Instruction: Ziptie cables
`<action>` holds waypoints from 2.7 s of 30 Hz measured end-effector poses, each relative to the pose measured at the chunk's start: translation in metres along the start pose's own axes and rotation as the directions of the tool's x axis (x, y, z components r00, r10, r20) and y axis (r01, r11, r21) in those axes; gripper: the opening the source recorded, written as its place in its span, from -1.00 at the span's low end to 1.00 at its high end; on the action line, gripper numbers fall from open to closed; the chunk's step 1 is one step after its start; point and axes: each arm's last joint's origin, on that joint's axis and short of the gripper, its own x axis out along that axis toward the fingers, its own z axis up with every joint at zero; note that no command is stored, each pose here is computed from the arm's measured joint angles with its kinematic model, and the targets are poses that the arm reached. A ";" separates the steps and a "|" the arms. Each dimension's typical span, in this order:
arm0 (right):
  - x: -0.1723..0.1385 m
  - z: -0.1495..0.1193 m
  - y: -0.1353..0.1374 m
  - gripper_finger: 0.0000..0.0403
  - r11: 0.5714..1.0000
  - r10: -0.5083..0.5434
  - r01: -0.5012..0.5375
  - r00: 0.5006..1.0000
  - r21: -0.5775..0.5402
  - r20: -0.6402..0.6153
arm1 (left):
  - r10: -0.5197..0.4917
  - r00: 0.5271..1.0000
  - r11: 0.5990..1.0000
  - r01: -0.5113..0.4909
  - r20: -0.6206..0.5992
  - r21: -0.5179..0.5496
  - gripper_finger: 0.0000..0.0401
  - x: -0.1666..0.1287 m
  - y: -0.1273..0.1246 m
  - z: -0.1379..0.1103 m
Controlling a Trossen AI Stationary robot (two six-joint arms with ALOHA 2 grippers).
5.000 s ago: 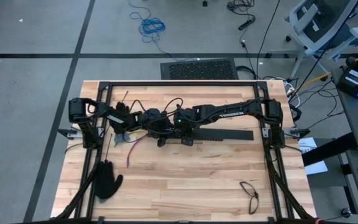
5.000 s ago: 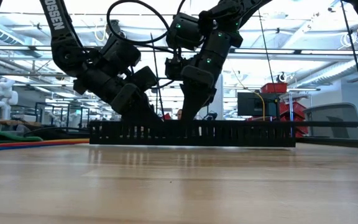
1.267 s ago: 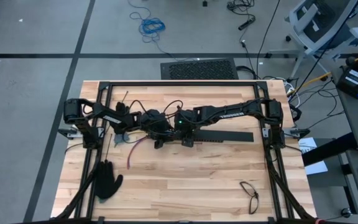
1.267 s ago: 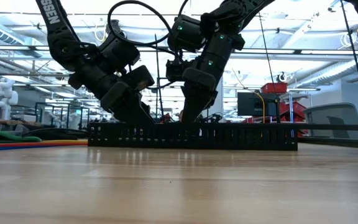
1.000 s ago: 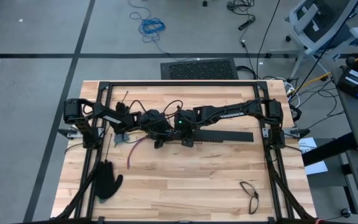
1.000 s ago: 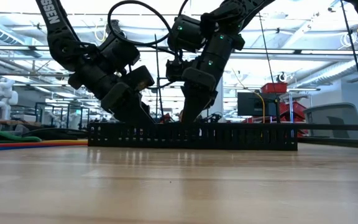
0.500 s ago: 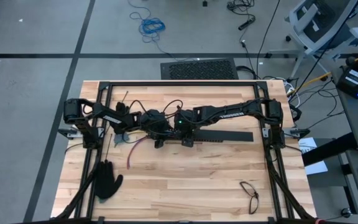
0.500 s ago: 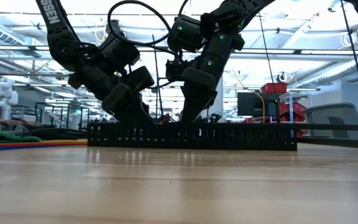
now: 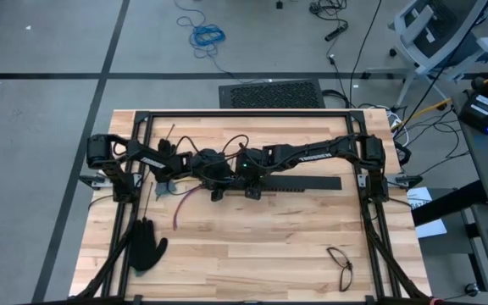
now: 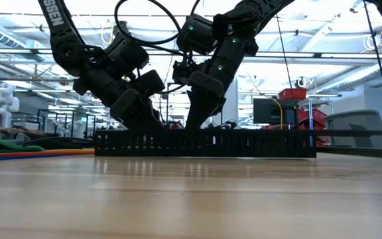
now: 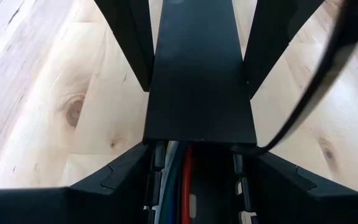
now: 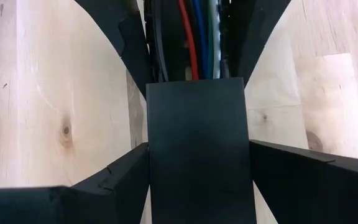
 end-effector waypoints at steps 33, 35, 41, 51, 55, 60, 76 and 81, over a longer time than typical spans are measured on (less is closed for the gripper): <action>-0.002 -0.002 0.000 0.23 1.000 -0.003 0.002 1.000 -0.024 -0.027 | -0.006 0.996 0.997 -0.001 -0.085 -0.080 0.94 0.004 0.005 0.022; -0.002 -0.002 0.000 0.23 1.000 -0.003 0.002 1.000 -0.024 -0.027 | -0.010 0.994 0.999 0.005 -0.111 -0.052 0.90 0.004 0.005 0.021; -0.002 -0.002 0.000 0.23 1.000 -0.002 0.001 1.000 -0.022 -0.031 | -0.024 0.992 0.998 0.033 -0.127 0.063 0.88 -0.007 0.003 0.025; -0.002 -0.003 0.000 0.23 1.000 -0.001 0.002 0.999 0.002 -0.040 | -0.039 0.992 0.990 0.055 -0.124 0.132 0.88 -0.037 -0.007 0.019; -0.002 -0.004 0.000 0.23 1.000 -0.002 0.002 0.999 -0.001 -0.054 | -0.036 0.994 0.992 0.048 -0.103 0.117 0.88 -0.051 -0.011 0.014; -0.002 -0.005 0.000 0.23 1.000 -0.003 0.002 0.998 -0.001 -0.059 | -0.029 0.995 0.999 0.033 -0.093 0.040 0.88 -0.059 -0.013 0.009; -0.002 -0.006 0.000 0.23 1.000 -0.002 0.002 0.998 0.002 -0.071 | -0.014 0.991 1.000 0.011 -0.132 -0.020 0.88 -0.058 -0.013 0.003; -0.002 -0.007 0.000 0.23 1.000 -0.002 0.002 0.997 0.005 -0.081 | -0.014 0.991 1.000 0.011 -0.134 -0.022 0.88 -0.058 -0.013 0.003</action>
